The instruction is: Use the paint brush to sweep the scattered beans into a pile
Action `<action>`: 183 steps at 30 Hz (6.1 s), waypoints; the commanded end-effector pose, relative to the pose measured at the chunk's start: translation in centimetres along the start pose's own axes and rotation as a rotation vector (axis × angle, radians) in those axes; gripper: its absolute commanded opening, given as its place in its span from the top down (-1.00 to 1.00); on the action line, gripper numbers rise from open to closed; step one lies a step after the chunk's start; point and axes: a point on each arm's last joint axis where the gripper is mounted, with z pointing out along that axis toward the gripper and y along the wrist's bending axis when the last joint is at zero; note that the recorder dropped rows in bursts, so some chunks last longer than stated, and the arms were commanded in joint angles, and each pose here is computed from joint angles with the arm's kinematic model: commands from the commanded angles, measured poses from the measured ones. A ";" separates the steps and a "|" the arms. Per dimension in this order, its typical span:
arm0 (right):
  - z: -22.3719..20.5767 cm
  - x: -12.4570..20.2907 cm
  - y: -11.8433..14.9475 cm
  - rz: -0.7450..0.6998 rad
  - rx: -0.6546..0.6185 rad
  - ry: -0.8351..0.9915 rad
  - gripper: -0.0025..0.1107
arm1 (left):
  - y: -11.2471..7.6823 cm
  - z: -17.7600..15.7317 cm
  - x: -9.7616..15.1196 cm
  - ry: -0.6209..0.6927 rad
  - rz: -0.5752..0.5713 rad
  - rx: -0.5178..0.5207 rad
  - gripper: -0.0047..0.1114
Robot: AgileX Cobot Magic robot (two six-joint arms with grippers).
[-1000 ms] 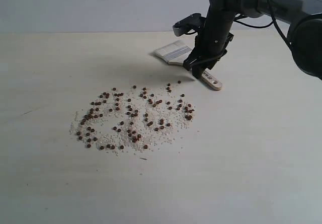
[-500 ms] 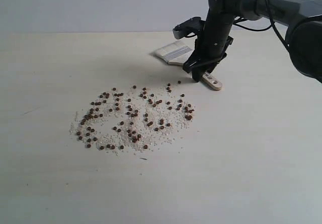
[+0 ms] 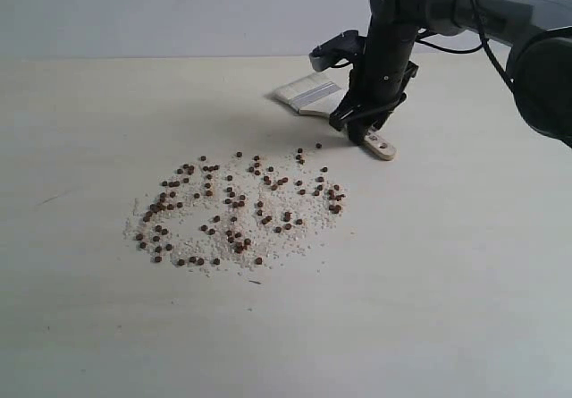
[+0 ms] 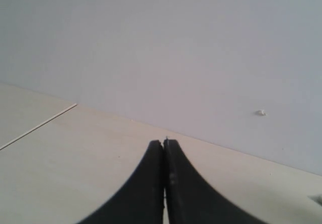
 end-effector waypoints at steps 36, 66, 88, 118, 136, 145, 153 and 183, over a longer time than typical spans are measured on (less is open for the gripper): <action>-7.7 -0.5 -0.1 0.043 0.057 -0.128 0.96 | -0.1 -0.1 -0.1 -0.008 0.001 0.009 0.92; -5.4 0.0 0.2 0.088 0.003 -0.050 0.96 | -0.1 -0.1 -0.1 -0.008 0.001 0.009 0.92; -0.3 0.0 0.1 0.109 -0.011 -0.001 0.96 | -0.1 -0.1 -0.1 -0.008 0.001 0.009 0.92; 0.8 -0.1 -0.4 -0.044 0.048 -0.009 0.16 | -0.1 -0.1 -0.1 -0.008 0.001 0.009 0.92; 0.7 -1.8 -0.5 0.043 0.050 -0.204 0.16 | -0.1 -0.1 -0.1 -0.008 0.001 0.009 0.92; 2.7 -1.3 -0.3 0.041 0.033 -0.142 0.28 | -0.1 -0.1 -0.1 -0.008 0.001 0.009 0.92; 2.8 -0.7 -0.7 0.011 0.063 -0.085 0.96 | -0.1 -0.1 -0.1 -0.008 0.001 0.009 0.92; -4.3 -1.4 -0.8 0.128 0.082 -0.197 0.96 | -0.1 -0.1 -0.1 -0.008 0.011 0.009 0.92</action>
